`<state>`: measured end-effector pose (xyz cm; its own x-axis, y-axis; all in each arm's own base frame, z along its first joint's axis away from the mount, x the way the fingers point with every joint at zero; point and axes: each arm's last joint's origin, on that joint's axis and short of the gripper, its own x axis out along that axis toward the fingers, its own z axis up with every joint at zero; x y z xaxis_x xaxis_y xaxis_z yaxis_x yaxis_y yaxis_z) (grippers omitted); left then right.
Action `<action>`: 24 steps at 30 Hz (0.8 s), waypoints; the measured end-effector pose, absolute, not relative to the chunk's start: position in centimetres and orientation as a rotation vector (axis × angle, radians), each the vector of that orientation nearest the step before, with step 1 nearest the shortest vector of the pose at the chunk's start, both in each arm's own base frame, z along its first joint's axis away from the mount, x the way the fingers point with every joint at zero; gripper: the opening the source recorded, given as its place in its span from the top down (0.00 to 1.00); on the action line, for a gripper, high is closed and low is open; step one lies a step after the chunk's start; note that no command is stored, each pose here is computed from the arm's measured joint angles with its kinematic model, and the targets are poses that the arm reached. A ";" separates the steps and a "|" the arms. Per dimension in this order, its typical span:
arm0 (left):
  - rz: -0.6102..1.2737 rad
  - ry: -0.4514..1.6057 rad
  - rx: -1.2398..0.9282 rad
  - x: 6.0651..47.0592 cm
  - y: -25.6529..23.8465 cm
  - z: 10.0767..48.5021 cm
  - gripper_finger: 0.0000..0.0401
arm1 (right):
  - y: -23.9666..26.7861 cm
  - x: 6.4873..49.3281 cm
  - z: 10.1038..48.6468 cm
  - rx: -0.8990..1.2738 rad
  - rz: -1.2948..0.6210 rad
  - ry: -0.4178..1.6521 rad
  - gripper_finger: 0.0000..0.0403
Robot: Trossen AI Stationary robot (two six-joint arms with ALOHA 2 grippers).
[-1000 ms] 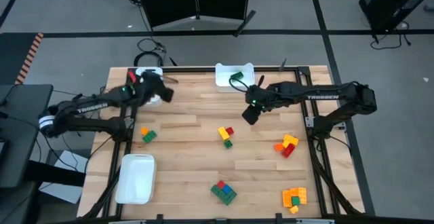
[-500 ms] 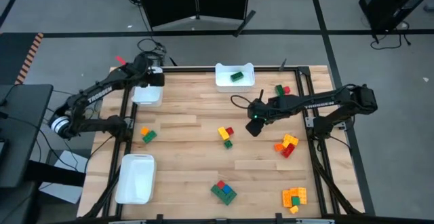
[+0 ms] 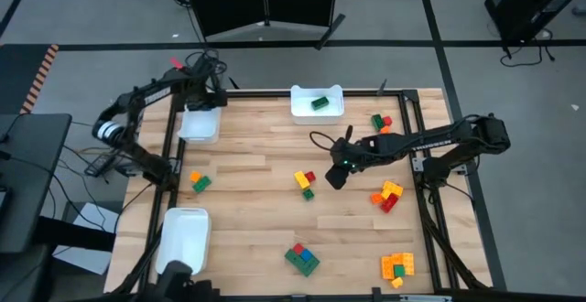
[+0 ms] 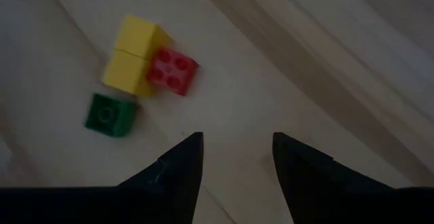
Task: Sort blocks by size
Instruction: Put the blue block into the top left white bin, then put the orange 4 stud game piece into the bottom white bin
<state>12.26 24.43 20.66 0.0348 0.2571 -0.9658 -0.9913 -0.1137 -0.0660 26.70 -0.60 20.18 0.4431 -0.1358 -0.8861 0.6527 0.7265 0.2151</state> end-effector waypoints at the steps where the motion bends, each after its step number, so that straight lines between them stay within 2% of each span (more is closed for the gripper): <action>1: 1.355 0.922 -1.148 12.4 24.8 20.5 0.63 | -0.6 26.8 20.2 0.594 -0.520 0.990 0.53; 5: 1.349 0.962 -1.245 12.2 25.9 19.4 0.63 | -0.3 27.2 20.4 0.596 -0.496 0.952 0.53; 14: 1.361 0.984 -1.271 12.2 26.7 18.1 0.62 | 0.0 27.3 20.5 0.568 -0.469 0.950 0.53; 24: 1.368 0.980 -1.264 12.2 26.7 18.1 0.48 | 0.0 27.3 20.5 0.549 -0.460 0.954 0.53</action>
